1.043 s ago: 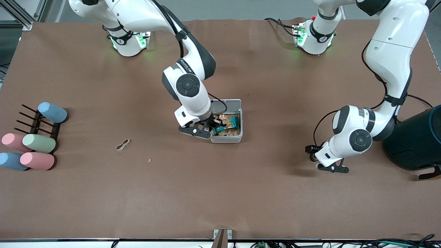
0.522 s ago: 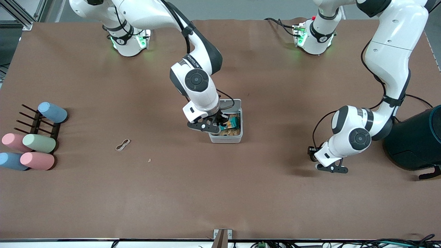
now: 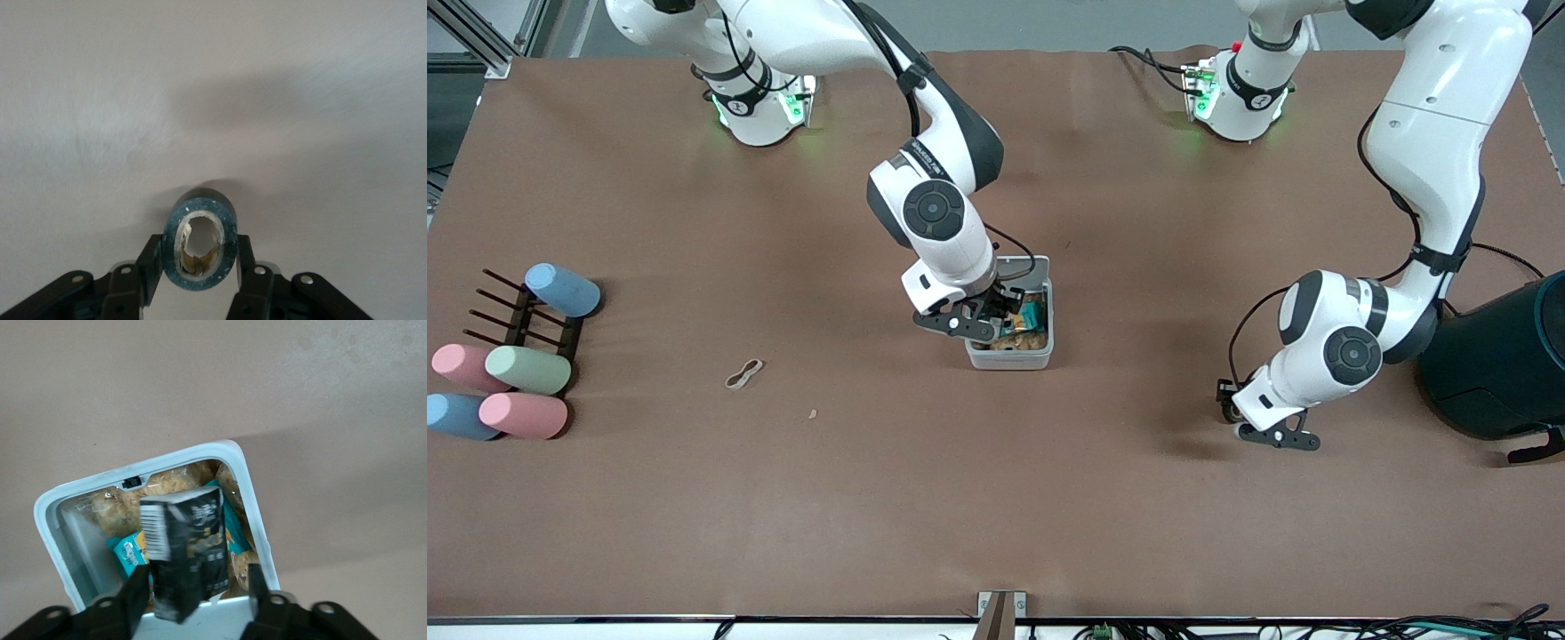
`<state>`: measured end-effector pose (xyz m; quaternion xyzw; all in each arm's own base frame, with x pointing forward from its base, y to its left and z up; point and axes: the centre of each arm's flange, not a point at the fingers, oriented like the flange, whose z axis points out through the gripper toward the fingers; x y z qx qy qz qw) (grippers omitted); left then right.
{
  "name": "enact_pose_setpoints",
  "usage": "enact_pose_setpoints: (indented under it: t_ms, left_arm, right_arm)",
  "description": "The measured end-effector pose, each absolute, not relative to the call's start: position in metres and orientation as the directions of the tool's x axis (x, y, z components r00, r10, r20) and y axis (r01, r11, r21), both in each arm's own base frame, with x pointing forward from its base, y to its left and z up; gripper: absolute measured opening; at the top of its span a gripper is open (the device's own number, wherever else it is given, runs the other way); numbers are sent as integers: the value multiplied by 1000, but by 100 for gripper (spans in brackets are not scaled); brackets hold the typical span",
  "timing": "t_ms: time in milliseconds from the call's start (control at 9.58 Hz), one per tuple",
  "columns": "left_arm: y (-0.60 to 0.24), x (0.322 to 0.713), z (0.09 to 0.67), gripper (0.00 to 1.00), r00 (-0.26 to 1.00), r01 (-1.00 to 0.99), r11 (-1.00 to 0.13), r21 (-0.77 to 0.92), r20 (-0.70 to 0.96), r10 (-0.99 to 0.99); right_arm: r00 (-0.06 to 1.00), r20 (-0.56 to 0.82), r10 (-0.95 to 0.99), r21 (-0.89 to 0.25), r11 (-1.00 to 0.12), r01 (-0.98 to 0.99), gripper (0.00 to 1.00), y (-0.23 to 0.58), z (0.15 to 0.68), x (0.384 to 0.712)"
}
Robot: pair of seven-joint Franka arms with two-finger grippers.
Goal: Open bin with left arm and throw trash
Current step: 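Carry the tape roll to the bin while the right gripper reaches the wrapper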
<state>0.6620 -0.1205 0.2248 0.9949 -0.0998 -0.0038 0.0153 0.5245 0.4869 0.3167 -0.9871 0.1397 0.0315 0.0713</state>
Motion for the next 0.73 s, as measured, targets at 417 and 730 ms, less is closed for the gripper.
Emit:
enact_pose_setpoints:
  t_ms: [417,730]
  left_arm:
    - [-216,659,349,41,962,-266,-963,45,-41,-268]
    - [-331,610,369,41,984,-159,-985,68,-64,-164]
  right_arm:
    - [925,-114,-362,-63,-927,-370,96,401,376,577]
    - [920,-209,-332,-36,-937,-346,96,212,394,617]
